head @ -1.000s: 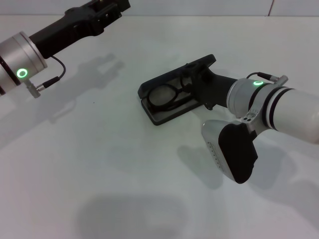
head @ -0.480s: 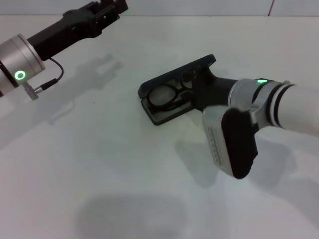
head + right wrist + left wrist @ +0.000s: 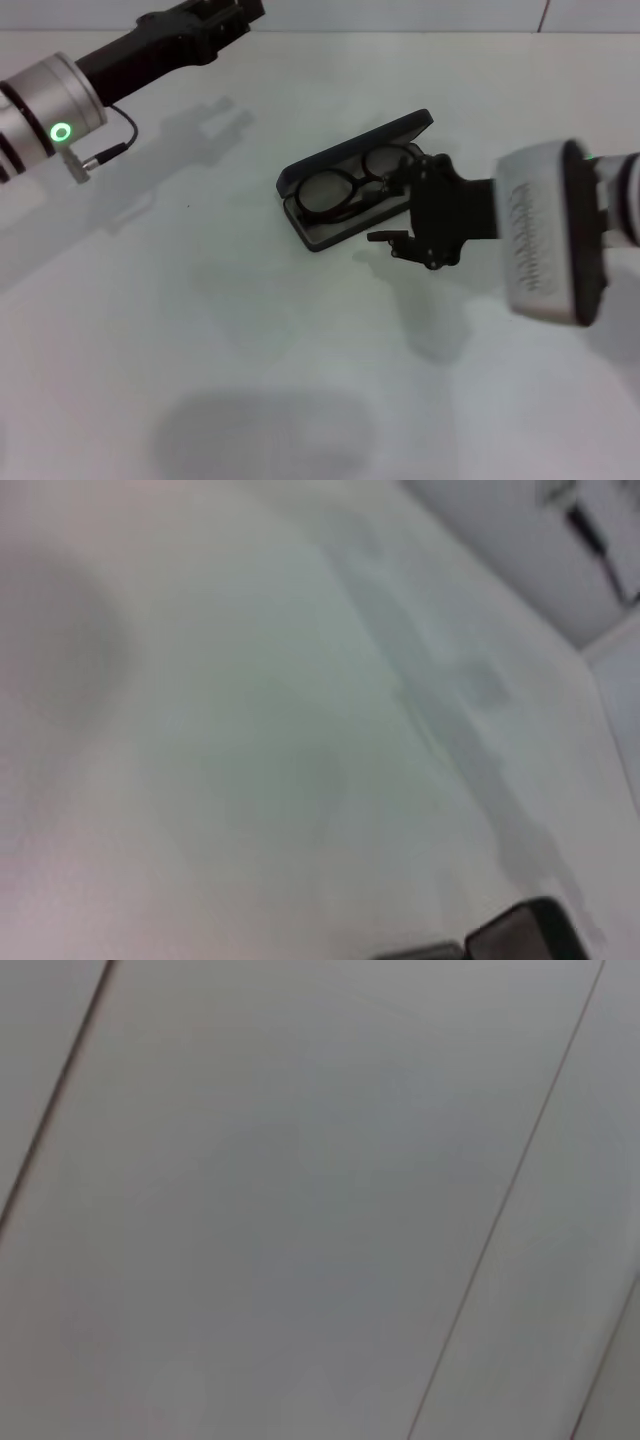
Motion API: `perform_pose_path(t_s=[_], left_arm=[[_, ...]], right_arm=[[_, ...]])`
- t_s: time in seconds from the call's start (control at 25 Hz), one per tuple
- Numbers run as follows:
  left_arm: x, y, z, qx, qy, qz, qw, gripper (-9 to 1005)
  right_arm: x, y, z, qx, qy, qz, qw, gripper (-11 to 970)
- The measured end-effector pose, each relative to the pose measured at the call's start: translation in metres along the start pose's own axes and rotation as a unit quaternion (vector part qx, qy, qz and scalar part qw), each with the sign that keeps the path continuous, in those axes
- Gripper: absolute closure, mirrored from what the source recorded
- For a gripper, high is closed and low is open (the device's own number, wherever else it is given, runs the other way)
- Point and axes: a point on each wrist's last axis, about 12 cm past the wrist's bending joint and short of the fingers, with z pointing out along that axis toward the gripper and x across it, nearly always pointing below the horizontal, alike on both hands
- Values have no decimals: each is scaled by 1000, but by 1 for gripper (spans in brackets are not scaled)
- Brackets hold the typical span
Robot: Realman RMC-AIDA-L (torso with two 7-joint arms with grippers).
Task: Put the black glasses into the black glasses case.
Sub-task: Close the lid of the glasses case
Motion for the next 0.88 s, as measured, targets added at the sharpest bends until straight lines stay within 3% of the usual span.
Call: perform_pose_path(t_s=[0.2,0.32,0.52,0.64,0.88], left_arm=[[0,-2,14,0,18,6,1000,350],[2,-2,24,-9,42,9,999,349],[5,-2,47,-26,117,10,993,346],[7,-6,60,-25,160,27,986,345],[14,-20,77,3,221,60,973,342]], right_arm=[[18,-5,-31,7,-76,94,993,487],[40,-4,-56,24,-125,167,978,477],[85,8,-102,90,-216,310,921,460],[105,19,-120,131,-244,369,887,450],[125,32,-134,199,-254,435,840,430]])
